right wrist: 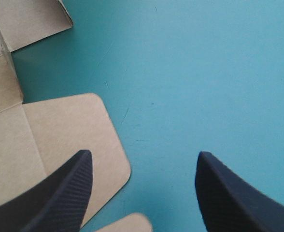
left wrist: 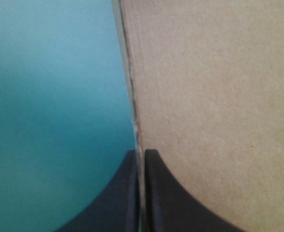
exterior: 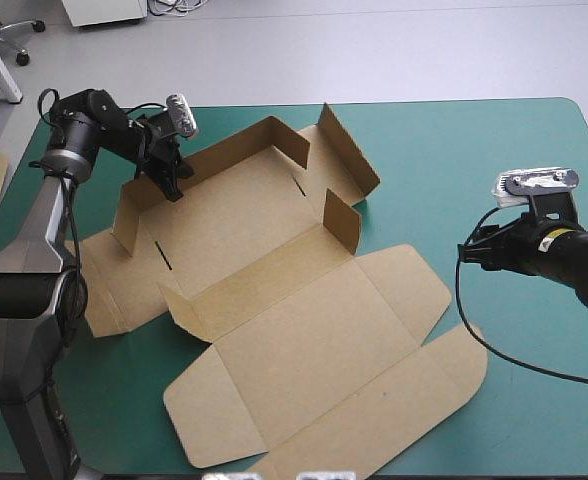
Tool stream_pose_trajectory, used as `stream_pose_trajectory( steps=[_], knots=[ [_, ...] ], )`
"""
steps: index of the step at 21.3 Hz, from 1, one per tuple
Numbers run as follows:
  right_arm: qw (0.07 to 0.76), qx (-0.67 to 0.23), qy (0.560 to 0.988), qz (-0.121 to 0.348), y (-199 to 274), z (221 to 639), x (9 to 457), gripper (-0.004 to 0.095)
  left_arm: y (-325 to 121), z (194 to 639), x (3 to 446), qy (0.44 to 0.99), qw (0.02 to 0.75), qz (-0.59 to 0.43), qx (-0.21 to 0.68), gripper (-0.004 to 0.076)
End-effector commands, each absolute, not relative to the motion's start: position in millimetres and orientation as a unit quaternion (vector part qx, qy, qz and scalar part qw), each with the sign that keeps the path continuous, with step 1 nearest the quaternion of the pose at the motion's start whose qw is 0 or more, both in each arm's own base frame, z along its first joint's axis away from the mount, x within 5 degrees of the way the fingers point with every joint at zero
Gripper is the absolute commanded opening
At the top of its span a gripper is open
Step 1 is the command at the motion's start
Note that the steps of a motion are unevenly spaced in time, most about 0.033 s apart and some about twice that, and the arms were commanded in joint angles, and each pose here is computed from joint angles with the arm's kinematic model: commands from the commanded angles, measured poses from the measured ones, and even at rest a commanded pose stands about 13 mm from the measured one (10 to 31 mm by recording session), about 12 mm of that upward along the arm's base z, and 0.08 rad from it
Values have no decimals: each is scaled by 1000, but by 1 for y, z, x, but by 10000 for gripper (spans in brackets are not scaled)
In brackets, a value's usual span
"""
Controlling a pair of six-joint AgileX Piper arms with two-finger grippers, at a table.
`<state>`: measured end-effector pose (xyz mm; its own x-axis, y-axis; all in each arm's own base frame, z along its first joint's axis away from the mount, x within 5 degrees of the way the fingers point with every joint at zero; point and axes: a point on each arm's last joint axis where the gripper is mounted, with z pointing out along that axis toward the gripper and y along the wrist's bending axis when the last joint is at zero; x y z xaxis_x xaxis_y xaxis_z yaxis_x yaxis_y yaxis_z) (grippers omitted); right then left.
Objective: Fold the box
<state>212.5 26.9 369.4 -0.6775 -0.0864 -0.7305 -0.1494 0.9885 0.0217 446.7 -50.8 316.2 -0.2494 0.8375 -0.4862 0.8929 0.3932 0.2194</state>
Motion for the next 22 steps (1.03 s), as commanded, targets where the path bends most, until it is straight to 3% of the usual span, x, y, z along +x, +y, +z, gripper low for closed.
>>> stream_pose_trajectory(
  steps=[1,3,8,12,17,22],
  knots=[
    [443,-62,894,38,24,388,212,575,-78,362,430,708,313,-7,633,-14],
    [443,-62,894,38,24,388,212,575,-106,363,427,651,317,24,689,-14],
    [442,-49,895,43,24,388,212,576,-149,377,408,596,326,59,732,-15],
    [444,-48,894,21,21,388,212,576,-177,406,378,625,363,109,682,-15],
    [458,-24,888,-14,13,400,212,576,-200,396,343,629,397,127,656,-15],
    [468,-17,884,-12,13,418,216,575,-197,379,315,641,439,151,611,-15]
  ],
)
